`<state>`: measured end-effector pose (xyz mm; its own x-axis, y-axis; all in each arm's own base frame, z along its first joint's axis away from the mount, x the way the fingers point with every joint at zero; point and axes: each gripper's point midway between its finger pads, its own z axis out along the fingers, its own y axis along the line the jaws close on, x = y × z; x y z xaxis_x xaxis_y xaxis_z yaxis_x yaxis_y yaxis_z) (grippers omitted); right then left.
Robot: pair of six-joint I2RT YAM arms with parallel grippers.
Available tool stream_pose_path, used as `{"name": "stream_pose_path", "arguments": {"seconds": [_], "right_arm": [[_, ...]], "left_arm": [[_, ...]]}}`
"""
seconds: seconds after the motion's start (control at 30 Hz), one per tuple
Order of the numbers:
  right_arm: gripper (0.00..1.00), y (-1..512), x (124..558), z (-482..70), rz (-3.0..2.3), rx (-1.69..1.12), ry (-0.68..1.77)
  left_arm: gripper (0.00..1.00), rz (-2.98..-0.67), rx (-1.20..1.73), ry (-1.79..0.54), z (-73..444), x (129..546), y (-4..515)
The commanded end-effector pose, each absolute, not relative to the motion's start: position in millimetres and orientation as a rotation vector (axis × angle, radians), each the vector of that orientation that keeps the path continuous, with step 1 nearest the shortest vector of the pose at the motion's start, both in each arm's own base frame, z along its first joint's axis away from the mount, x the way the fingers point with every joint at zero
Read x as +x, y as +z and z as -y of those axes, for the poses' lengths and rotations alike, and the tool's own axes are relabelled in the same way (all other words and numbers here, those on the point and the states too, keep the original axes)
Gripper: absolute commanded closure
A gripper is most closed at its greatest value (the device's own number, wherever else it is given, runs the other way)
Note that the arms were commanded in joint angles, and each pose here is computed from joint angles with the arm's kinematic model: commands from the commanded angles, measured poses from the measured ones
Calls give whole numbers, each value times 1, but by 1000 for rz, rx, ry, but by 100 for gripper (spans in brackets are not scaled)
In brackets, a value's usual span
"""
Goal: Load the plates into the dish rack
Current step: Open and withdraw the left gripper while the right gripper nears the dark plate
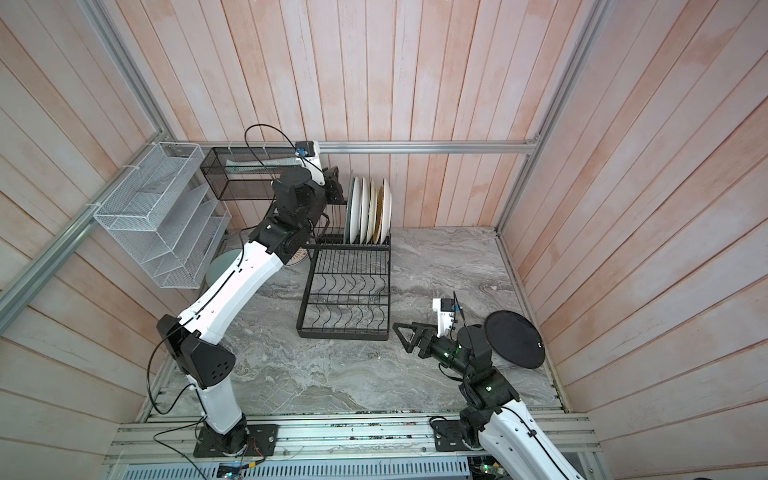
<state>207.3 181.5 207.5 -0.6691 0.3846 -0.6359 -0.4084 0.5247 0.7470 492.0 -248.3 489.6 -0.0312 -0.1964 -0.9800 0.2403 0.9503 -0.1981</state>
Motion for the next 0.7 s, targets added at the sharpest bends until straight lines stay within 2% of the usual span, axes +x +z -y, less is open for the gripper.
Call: {"name": "stream_pose_path", "arguments": {"seconds": [0.0, 0.07, 0.13, 0.17, 0.2, 0.23, 0.37, 0.67], "right_arm": [[2, 225, 209, -178, -1916, -35, 1183], [2, 230, 212, -175, -1909, -36, 1148], [2, 235, 217, -169, -1908, -22, 1095], [2, 237, 219, -167, -1906, -16, 1070], [2, 240, 221, -164, -1906, -7, 1043], [2, 241, 224, -162, -1906, -4, 1017], [2, 242, 235, -151, -1920, 33, 910], [2, 244, 253, -126, -1914, 113, 710]], "left_arm": [[70, -1535, 25, -441, 237, 469, 520], [60, -1529, 51, -508, 236, 454, 529], [42, -1517, 100, -615, 238, 429, 534], [31, -1505, 121, -660, 239, 418, 532], [11, -1483, 152, -713, 239, 402, 533], [0, -1467, 179, -759, 238, 386, 531], [0, -1508, 230, -898, 226, 333, 511], [0, -1664, 456, -1078, 210, 216, 392]]}}
